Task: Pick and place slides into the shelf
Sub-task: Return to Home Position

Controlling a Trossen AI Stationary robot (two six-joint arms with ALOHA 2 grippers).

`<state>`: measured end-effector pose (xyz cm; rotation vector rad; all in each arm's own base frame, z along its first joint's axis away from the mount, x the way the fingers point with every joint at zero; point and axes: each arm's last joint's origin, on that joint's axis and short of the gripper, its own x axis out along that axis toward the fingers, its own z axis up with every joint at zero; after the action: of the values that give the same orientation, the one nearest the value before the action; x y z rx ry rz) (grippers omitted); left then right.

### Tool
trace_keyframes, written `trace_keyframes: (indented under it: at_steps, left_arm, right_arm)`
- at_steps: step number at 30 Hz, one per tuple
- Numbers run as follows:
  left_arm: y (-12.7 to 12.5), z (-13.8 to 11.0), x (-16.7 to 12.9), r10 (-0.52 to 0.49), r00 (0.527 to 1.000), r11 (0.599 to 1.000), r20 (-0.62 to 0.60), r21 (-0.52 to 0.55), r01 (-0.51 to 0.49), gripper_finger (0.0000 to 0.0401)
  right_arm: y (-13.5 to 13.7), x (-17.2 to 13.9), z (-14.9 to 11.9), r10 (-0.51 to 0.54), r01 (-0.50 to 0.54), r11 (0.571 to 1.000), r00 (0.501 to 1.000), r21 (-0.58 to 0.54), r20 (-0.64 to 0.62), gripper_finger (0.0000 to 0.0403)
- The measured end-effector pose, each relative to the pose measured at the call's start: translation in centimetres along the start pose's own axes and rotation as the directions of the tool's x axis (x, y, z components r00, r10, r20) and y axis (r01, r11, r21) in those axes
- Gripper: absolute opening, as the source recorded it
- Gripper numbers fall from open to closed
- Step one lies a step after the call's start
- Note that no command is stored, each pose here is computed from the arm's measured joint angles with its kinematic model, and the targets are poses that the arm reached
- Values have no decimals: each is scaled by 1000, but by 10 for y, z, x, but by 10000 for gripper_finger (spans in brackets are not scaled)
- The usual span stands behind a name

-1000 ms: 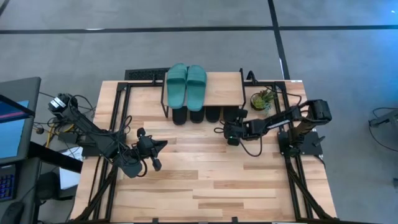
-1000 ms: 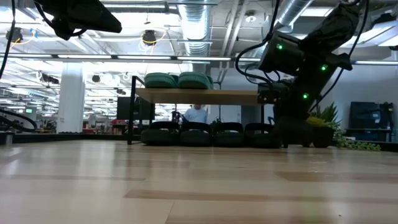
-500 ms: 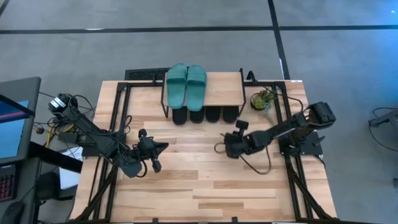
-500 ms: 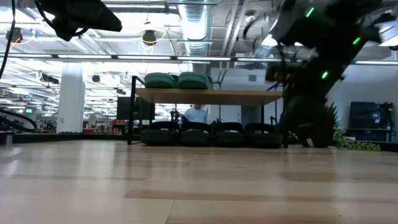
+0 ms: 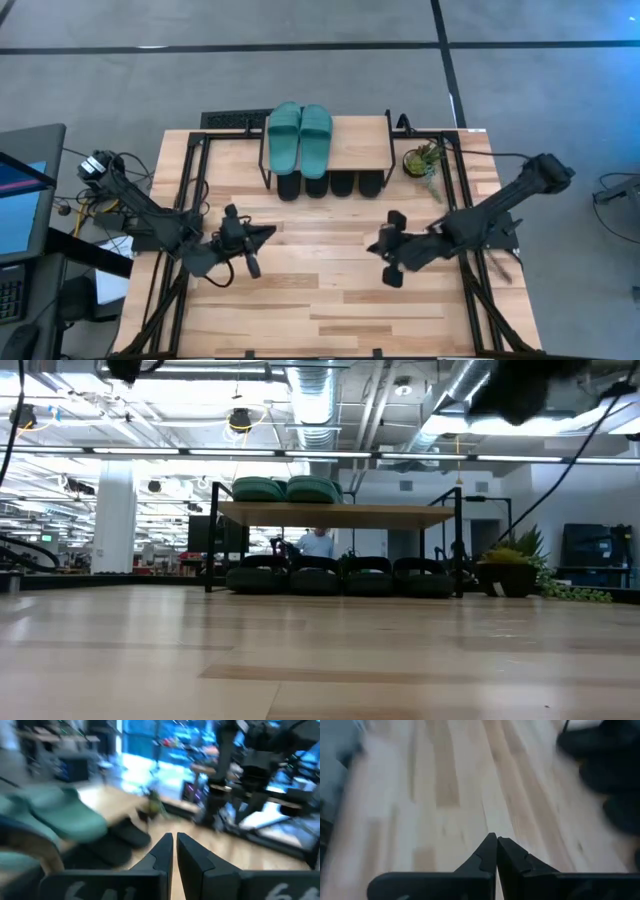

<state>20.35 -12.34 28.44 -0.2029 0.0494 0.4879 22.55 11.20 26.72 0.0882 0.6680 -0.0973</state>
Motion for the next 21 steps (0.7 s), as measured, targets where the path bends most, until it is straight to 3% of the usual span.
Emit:
trace_keyframes:
  at_steps: [7,9,11,17,19,21]
  left_arm:
    - [-2,54,6,243,959,965,143,66,-254,13]
    - [-1,69,6,267,951,949,155,128,-287,14]
    - [0,81,7,274,948,948,165,123,-295,14]
    - [2,102,19,135,973,976,185,148,-163,13]
    - [1,106,23,29,981,976,190,208,-69,14]
    - [-1,109,27,-134,973,943,190,326,66,14]
  right_arm:
    - [-23,-67,51,44,-53,998,964,29,262,0]
    - [-30,-87,61,56,-58,998,944,-4,326,0]
    - [-36,-106,68,72,-63,997,921,-34,384,0]
    - [-52,-149,77,99,-77,995,857,-65,505,0]
    - [-55,-156,76,116,-97,993,847,-64,520,0]
    - [-56,-162,74,166,-129,986,835,-106,525,0]
